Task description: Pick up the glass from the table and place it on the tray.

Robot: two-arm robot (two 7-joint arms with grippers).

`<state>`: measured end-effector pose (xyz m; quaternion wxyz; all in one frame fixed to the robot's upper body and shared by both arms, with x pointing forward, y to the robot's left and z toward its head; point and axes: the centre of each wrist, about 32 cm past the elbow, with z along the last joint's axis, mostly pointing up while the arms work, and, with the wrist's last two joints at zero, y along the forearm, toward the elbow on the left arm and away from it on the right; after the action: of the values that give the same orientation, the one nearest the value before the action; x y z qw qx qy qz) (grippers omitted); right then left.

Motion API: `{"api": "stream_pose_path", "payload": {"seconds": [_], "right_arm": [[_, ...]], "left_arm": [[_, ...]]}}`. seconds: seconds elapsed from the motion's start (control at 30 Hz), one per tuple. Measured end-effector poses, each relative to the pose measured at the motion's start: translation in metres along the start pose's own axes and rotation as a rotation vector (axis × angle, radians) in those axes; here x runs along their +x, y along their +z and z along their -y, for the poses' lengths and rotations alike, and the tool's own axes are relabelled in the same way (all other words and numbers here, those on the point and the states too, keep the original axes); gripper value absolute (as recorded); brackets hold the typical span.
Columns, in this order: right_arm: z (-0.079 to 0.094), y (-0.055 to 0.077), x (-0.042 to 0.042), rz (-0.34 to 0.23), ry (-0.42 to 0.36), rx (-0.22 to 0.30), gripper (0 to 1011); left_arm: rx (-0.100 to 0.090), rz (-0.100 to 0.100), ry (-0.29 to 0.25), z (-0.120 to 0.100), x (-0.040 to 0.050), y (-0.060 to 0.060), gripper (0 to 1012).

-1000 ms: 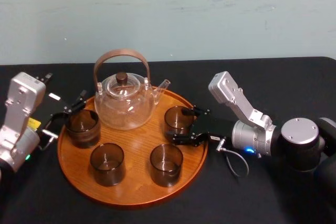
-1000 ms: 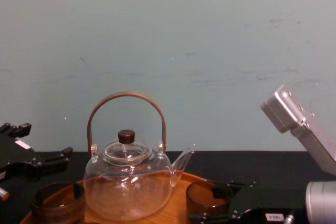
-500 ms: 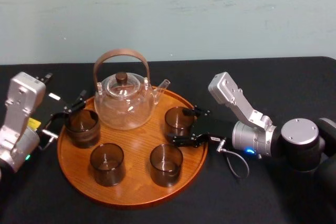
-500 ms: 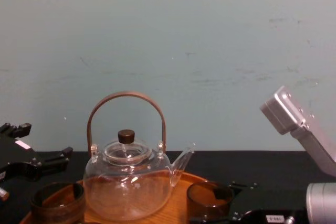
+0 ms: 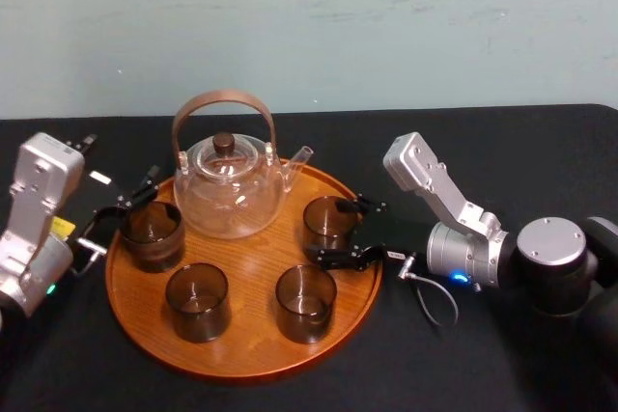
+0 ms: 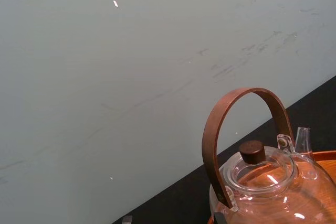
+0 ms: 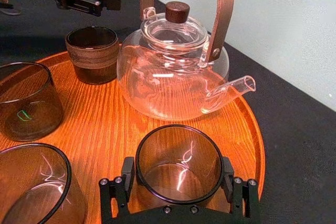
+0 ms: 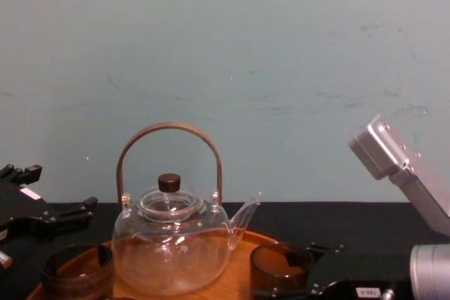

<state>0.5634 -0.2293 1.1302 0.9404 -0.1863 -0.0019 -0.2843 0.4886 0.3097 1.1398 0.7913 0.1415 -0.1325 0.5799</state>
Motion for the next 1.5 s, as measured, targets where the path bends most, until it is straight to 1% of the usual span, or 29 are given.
{"api": "stream_pose_path", "payload": {"seconds": [0.1,0.23,0.53,0.77,0.8,0.9,1.0,1.03,1.07,1.17,1.2,1.33,1.37,1.5], "right_arm": [[0.001,0.000,0.0002,-0.001,0.001,0.004,1002],[0.009,0.000,0.0006,-0.003,0.007,0.016,1002],[0.037,-0.002,-0.0018,-0.003,0.008,0.028,1002],[0.068,-0.004,-0.0027,0.007,0.000,0.037,1002],[0.075,-0.004,-0.0028,0.010,-0.004,0.041,1002],[0.086,-0.005,-0.0026,0.013,-0.015,0.048,1002],[0.102,-0.006,-0.0031,0.013,-0.041,0.065,1002],[0.102,-0.006,-0.0031,0.013,-0.041,0.065,1002],[0.107,-0.007,-0.0039,0.013,-0.056,0.074,1002],[0.115,-0.007,-0.0057,0.010,-0.104,0.097,1002],[0.116,-0.008,-0.0082,0.008,-0.139,0.111,1002],[0.117,-0.011,-0.0137,0.004,-0.227,0.140,1002],[0.116,-0.013,-0.0170,0.002,-0.279,0.155,1002],[0.112,-0.017,-0.0244,0.000,-0.387,0.187,1002]], "left_arm": [[0.000,0.000,0.000,0.000,0.0000,0.000,1001],[0.000,0.000,0.000,0.000,0.0000,0.000,1001],[0.000,0.000,0.000,0.000,0.0000,0.000,1001],[0.000,0.000,0.000,0.000,0.0000,0.000,1001],[0.000,0.000,0.000,0.000,0.0000,0.000,1001],[0.000,0.000,0.000,0.000,0.0000,0.000,1001],[0.000,0.000,0.000,0.000,0.0000,0.000,1001],[0.000,0.000,0.000,0.000,0.0000,0.000,1001],[0.000,0.000,0.000,0.000,0.0000,0.000,1001],[0.000,0.000,0.000,0.000,0.0000,0.000,1001],[0.000,0.000,0.000,0.000,0.0000,0.000,1001],[0.000,0.000,0.000,0.000,0.0000,0.000,1001],[0.000,0.000,0.000,0.000,0.0000,0.000,1001],[0.000,0.000,0.000,0.000,0.0000,0.000,1001]]}}
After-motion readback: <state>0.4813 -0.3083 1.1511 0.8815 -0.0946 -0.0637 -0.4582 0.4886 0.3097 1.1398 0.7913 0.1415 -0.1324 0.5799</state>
